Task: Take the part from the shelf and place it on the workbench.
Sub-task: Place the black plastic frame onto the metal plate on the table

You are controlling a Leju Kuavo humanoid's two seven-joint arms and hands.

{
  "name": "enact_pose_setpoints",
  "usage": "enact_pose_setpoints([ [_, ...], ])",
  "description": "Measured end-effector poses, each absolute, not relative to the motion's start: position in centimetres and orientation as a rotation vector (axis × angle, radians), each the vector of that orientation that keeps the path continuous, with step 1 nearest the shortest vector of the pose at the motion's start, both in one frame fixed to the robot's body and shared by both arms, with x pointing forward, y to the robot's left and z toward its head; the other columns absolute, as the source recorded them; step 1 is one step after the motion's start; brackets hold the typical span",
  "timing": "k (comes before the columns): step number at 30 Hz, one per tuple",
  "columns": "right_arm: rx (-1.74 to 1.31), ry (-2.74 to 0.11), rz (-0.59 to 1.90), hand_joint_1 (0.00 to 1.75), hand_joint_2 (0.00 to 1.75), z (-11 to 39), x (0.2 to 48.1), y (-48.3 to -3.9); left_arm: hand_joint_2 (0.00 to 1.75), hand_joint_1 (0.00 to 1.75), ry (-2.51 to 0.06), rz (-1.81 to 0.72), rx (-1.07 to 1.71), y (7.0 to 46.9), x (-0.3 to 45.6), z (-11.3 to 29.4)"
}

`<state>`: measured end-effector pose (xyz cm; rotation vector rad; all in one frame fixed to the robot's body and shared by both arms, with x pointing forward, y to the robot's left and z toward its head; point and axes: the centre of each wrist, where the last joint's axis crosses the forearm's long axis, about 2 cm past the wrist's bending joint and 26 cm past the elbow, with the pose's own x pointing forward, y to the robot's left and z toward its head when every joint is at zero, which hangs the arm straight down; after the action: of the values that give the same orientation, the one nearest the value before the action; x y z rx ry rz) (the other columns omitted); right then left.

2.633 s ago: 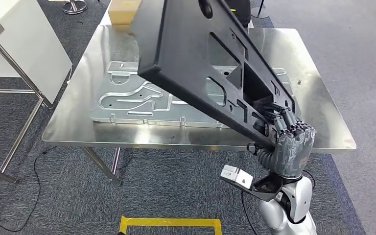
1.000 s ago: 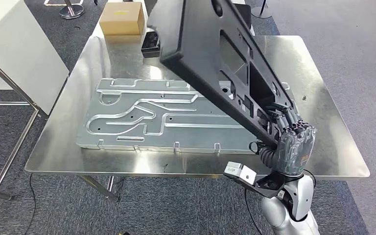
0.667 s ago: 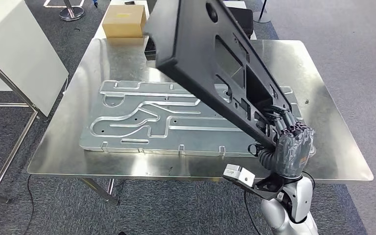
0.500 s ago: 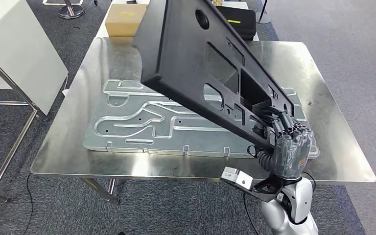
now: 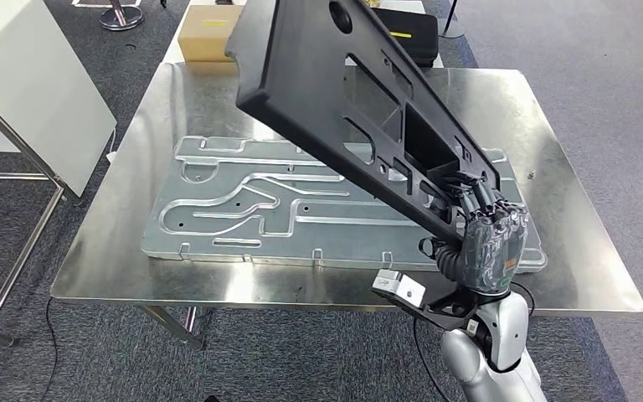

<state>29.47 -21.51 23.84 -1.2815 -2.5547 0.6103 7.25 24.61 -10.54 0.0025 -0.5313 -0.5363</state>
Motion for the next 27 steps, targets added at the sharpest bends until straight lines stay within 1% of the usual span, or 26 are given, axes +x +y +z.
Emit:
enact_pose_setpoints([
  [2,-1.312,-2.545,0.634,1.75,1.75,24.1,29.9,-21.3,0.0,0.0,-0.528,-0.54,0.007,24.6,7.3,-10.5],
  [6,-1.446,-2.479,0.738,1.75,1.75,25.0,31.7,-20.8,0.0,0.0,-0.524,-0.564,0.011,24.6,7.7,-10.4],
  [12,-1.596,-2.322,0.961,1.75,1.75,26.4,35.5,-20.5,0.0,0.0,-0.531,-0.599,-0.001,24.4,8.3,-10.3],
  [20,-1.641,-2.116,1.166,1.75,1.75,26.9,40.5,-20.6,0.0,0.0,-0.531,-0.629,-0.011,24.3,8.9,-10.2],
  [27,-1.619,-2.006,1.245,1.75,1.75,24.9,41.7,-21.1,0.0,0.0,-0.53,-0.642,-0.013,24.1,9.0,-10.2],
])
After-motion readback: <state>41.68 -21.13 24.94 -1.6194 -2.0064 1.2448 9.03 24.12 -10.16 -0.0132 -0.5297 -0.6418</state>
